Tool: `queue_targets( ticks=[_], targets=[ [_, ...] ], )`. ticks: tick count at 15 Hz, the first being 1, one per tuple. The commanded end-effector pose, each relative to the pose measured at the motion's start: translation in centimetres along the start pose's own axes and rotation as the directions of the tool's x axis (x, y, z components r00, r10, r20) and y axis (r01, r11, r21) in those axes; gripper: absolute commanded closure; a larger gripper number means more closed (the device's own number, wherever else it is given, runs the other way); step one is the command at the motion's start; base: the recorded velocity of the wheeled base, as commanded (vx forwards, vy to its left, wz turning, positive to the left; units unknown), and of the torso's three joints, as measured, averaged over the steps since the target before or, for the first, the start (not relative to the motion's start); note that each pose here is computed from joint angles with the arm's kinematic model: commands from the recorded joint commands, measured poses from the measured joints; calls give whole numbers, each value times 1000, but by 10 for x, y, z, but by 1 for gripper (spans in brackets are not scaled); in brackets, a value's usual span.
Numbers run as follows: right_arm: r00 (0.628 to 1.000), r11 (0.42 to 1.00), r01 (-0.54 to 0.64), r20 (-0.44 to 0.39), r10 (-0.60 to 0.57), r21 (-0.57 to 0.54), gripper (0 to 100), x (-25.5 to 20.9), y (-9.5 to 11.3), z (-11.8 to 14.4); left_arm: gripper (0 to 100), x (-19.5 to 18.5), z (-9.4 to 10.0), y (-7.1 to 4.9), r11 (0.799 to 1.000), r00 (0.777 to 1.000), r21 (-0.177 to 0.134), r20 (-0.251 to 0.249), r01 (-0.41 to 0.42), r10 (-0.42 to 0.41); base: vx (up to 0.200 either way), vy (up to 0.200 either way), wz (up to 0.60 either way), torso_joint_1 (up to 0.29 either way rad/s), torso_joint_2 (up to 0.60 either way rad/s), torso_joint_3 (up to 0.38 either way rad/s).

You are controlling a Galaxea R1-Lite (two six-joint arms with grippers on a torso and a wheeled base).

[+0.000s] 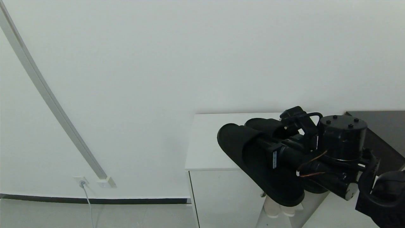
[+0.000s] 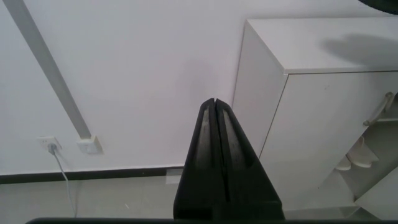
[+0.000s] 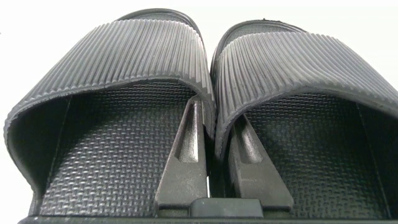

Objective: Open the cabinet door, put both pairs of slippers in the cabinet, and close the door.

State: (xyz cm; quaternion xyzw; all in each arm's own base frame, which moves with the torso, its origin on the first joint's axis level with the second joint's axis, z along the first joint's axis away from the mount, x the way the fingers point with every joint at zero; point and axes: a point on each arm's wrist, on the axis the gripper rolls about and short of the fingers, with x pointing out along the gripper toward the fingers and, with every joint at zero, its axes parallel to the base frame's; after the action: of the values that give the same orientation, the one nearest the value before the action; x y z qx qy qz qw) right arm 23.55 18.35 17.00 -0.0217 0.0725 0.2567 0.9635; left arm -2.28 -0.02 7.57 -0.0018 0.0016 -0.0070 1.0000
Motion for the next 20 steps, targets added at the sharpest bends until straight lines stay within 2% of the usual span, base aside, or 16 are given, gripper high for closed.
queue_targets(
  ticks=[1,5,15,20],
  targets=[
    [1000,1000,16,-2,-16,2,100,3,-4,-1,100,0,0,0,1000,1000,-1,0,0,0,0,0,0,0,0,0],
    [1000,1000,16,-8,-16,1,100,4,-4,-2,100,0,0,0,1000,1000,-1,0,0,0,0,0,0,0,0,0],
    [1000,1000,15,-25,-15,-3,100,6,-3,-7,100,0,0,0,1000,1000,-1,0,0,0,-200,0,0,5,1,3],
    [999,1000,13,-29,-13,-5,100,6,-3,-8,100,0,0,0,1000,1000,-3,0,-2,2,0,0,0,0,0,0]
  ],
)
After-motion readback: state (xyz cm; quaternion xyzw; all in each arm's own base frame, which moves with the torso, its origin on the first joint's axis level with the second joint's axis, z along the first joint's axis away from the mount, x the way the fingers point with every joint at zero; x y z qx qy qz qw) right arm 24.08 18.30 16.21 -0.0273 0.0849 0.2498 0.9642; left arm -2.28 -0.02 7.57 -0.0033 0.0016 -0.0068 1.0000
